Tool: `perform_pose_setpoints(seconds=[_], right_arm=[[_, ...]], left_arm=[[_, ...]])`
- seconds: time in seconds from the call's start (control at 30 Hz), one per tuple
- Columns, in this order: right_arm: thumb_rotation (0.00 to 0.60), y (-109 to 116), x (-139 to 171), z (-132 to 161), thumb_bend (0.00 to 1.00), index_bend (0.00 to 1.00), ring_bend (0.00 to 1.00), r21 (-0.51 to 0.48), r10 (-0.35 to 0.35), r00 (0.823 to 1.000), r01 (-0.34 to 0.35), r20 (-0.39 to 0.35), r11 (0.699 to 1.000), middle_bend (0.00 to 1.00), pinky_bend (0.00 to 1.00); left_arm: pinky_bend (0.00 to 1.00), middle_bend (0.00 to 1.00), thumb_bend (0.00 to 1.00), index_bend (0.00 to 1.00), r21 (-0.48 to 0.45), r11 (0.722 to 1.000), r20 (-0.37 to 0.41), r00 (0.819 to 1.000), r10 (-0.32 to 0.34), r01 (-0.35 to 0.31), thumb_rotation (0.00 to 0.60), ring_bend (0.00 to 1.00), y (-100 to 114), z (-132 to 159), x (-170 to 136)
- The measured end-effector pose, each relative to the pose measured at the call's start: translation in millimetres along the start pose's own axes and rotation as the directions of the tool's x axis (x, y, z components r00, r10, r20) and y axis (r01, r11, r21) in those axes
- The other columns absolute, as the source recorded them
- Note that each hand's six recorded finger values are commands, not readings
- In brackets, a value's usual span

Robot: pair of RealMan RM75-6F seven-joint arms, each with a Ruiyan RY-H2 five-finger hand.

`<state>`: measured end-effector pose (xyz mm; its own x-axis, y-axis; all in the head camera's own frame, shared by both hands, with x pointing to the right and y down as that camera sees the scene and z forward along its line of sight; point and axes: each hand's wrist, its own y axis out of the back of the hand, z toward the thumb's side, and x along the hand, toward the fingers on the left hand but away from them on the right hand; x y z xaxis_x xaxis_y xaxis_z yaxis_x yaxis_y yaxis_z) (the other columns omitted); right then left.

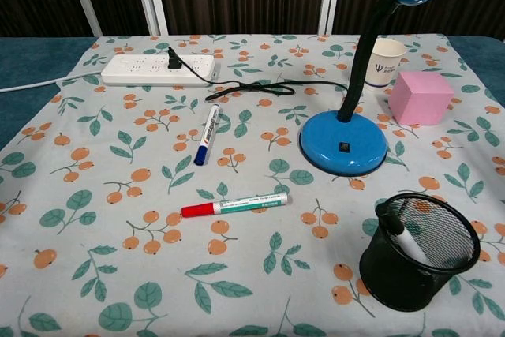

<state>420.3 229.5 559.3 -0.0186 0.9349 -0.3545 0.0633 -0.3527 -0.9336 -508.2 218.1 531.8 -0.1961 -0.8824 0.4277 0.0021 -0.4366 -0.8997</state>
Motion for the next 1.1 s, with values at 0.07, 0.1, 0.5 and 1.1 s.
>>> perform_pose_setpoints(seconds=[0.07, 0.1, 0.5, 1.1], right_arm=[[0.600, 0.0, 0.0, 0.2, 0.33, 0.01, 0.06, 0.000, 0.000, 1.000, 0.000, -0.001, 1.000, 0.04, 0.00], [0.600, 0.0, 0.1, 0.3, 0.33, 0.01, 0.06, 0.000, 0.000, 1.000, 0.000, -0.001, 1.000, 0.04, 0.00], [0.600, -0.3, 0.3, 0.7, 0.33, 0.01, 0.06, -0.001, 0.003, 1.000, -0.003, -0.002, 1.000, 0.04, 0.00], [0.600, -5.1, 0.7, 2.0, 0.33, 0.01, 0.13, -0.026, 0.036, 0.999, -0.036, -0.009, 0.999, 0.07, 0.05]], left_arm=[[0.10, 0.04, 0.28, 0.04, 0.000, 1.000, 0.000, 1.000, 0.001, -0.001, 0.600, 0.00, 0.1, 0.0, 0.0], [0.10, 0.04, 0.28, 0.04, 0.000, 1.000, 0.000, 1.000, 0.001, -0.001, 0.600, 0.00, 0.1, 0.0, 0.0], [0.10, 0.04, 0.28, 0.04, -0.001, 1.000, -0.003, 1.000, 0.002, -0.002, 0.600, 0.00, 0.6, -0.7, -0.4], [0.10, 0.04, 0.28, 0.04, -0.002, 1.000, -0.002, 1.000, 0.004, -0.004, 0.600, 0.00, 1.2, -0.4, -0.5]])
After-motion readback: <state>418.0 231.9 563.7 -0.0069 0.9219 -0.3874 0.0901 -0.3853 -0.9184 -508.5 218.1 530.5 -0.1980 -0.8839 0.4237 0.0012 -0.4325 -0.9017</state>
